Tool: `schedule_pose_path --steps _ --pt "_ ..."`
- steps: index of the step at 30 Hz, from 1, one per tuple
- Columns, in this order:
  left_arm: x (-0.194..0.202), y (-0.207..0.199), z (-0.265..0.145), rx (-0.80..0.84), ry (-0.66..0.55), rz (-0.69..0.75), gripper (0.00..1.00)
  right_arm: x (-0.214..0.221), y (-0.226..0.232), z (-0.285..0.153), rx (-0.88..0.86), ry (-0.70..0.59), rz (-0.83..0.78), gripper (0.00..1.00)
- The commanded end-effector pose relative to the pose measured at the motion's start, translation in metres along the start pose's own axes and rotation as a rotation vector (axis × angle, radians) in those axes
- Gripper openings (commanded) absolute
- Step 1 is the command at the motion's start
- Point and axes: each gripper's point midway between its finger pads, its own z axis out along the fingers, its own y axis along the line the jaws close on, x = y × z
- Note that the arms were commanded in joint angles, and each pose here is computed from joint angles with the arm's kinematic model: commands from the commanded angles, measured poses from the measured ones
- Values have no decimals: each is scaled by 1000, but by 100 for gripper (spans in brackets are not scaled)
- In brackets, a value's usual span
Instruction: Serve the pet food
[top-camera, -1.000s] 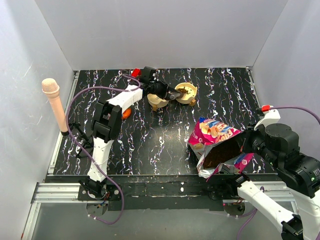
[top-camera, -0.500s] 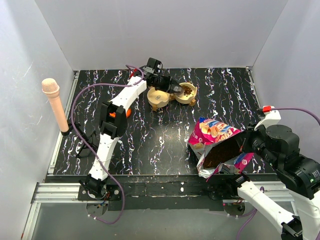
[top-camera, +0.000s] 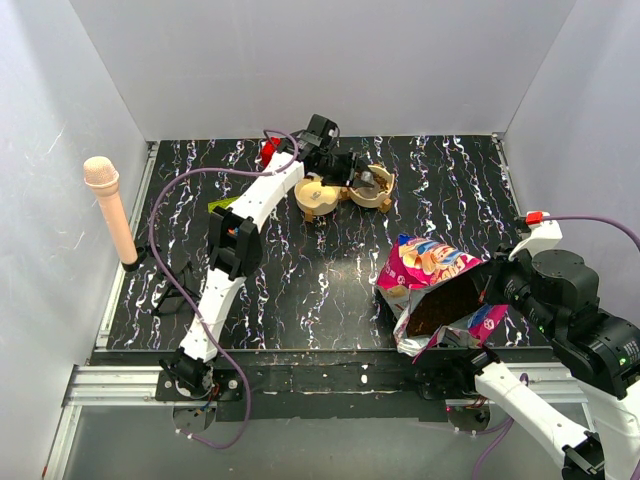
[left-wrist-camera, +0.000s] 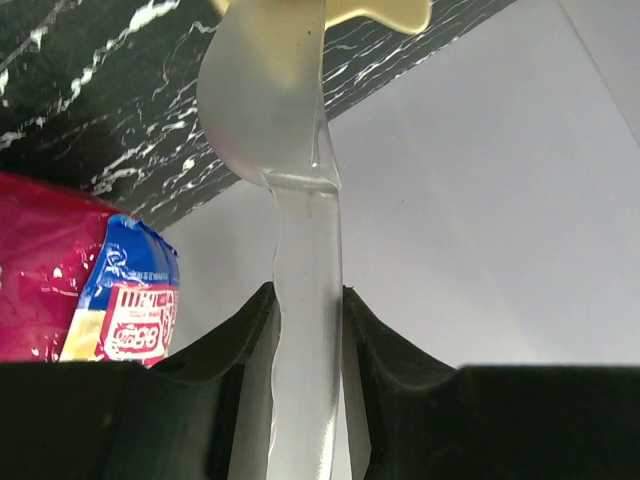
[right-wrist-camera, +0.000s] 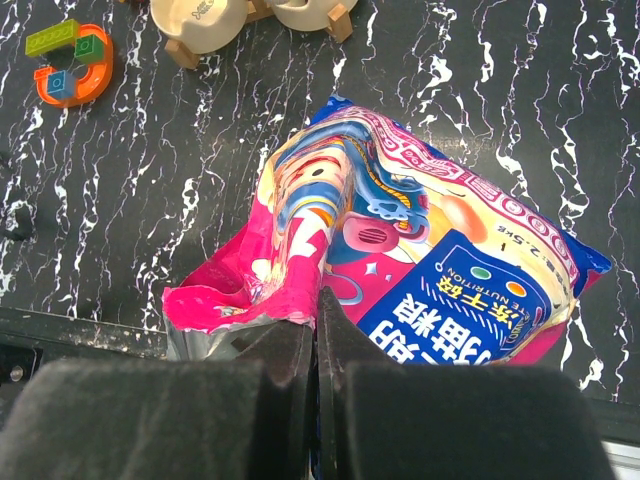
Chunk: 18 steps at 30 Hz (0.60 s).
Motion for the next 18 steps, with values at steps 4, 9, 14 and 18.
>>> schedule_pose_path --steps 4,9,14,18 --pt "15 12 -8 -69 -51 -170 0 -39 12 -8 -58 -172 51 1" --pt "9 13 1 -59 -39 -188 0 -41 14 -7 -63 -176 53 1" --pt "11 3 -9 -32 -71 -175 0 -42 14 -7 -61 -176 48 1" --pt "14 -7 -20 9 -84 -161 0 -41 14 -6 -61 -169 45 1"
